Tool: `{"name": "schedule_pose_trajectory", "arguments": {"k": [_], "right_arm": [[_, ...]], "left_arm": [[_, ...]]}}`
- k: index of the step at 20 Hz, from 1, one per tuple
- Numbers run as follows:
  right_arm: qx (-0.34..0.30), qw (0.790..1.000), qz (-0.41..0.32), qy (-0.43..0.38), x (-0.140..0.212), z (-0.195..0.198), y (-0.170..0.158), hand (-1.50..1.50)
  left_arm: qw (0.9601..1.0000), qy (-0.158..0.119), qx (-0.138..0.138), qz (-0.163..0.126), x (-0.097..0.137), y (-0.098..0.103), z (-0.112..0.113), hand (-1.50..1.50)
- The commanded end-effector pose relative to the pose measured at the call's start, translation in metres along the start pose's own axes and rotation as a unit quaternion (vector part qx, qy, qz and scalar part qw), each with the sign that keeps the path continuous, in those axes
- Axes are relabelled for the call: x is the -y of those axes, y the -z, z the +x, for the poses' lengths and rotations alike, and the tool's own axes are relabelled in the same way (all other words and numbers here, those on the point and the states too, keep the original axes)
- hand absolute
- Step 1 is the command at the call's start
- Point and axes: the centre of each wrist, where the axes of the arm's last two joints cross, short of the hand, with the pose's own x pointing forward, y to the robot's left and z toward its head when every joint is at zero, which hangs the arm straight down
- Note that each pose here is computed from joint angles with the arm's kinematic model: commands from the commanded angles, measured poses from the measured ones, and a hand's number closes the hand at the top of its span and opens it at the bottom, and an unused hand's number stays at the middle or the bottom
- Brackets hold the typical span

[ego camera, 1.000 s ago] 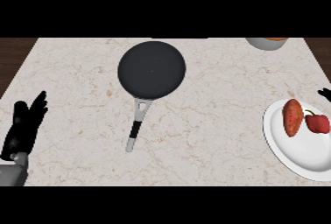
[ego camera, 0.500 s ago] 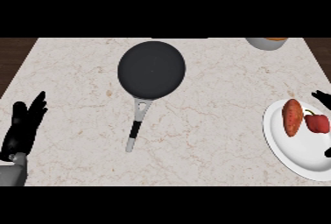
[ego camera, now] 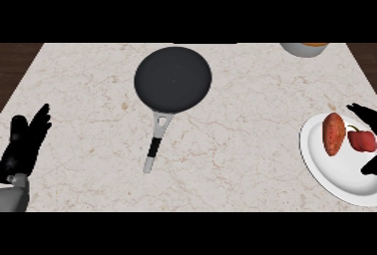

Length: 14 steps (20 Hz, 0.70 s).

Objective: Pick the bell pepper from the plate and place it in the pan

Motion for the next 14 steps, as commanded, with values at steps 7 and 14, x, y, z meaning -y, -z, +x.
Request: {"name": "schedule_pose_trajectory", "arguments": {"k": [7,14], "right_arm": [[0.026,0.999,-0.001,-0.045,-0.007,-0.012,0.008,1.50],[0.005,0.996,-0.054,-0.073,-0.018,-0.024,0.018,1.50]], "left_arm": [[1.0000,0.003,0.003,0.005,0.017,0.005,0.011,0.00],[0.9999,0.007,0.008,-0.001,0.005,0.005,0.012,0.00]]}}
